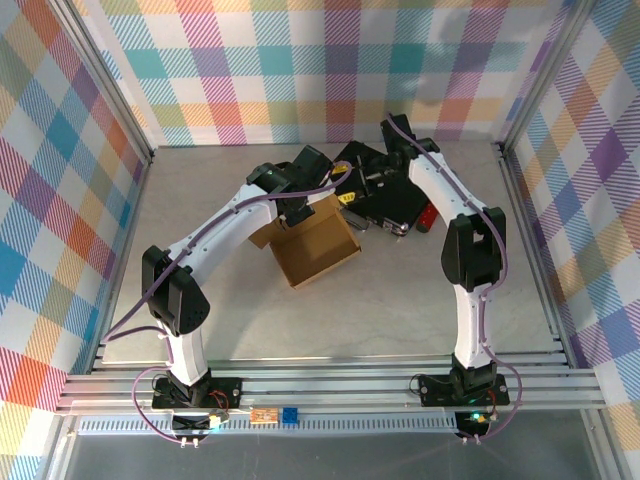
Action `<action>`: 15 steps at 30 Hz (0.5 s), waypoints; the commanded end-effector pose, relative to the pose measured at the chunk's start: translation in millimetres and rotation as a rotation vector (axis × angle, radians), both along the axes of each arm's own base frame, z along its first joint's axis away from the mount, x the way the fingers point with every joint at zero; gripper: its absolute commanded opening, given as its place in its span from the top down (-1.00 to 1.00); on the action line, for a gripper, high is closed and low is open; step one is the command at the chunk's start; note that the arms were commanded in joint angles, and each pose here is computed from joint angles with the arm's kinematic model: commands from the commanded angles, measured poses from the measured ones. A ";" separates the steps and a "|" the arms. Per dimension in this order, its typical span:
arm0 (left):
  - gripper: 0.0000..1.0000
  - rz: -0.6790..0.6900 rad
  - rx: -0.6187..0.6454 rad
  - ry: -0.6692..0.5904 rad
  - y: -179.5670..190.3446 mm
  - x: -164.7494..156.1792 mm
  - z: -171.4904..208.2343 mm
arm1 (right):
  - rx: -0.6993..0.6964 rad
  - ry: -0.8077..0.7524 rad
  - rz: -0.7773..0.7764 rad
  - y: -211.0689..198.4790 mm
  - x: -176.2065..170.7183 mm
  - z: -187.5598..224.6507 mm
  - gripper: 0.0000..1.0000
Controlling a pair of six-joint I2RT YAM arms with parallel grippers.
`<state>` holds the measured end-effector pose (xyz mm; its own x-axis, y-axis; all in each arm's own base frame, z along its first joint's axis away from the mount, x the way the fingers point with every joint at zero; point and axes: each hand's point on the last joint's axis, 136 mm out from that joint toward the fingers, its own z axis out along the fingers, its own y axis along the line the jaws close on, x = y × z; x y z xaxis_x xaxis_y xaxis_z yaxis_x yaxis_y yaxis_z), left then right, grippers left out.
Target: Fold the paper box
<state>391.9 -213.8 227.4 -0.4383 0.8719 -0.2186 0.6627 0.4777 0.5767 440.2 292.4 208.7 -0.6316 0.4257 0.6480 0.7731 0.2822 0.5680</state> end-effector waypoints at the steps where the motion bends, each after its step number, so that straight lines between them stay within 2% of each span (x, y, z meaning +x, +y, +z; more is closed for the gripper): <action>1: 1.00 -0.019 -0.028 -0.038 -8.1 0.4 15.2 | 0.005 0.013 0.023 4.8 -11.3 0.9 -0.23; 15: 1.00 -0.019 -0.035 -0.039 -8.5 -0.3 16.8 | 0.027 0.041 0.044 22.9 -19.9 -1.7 -0.24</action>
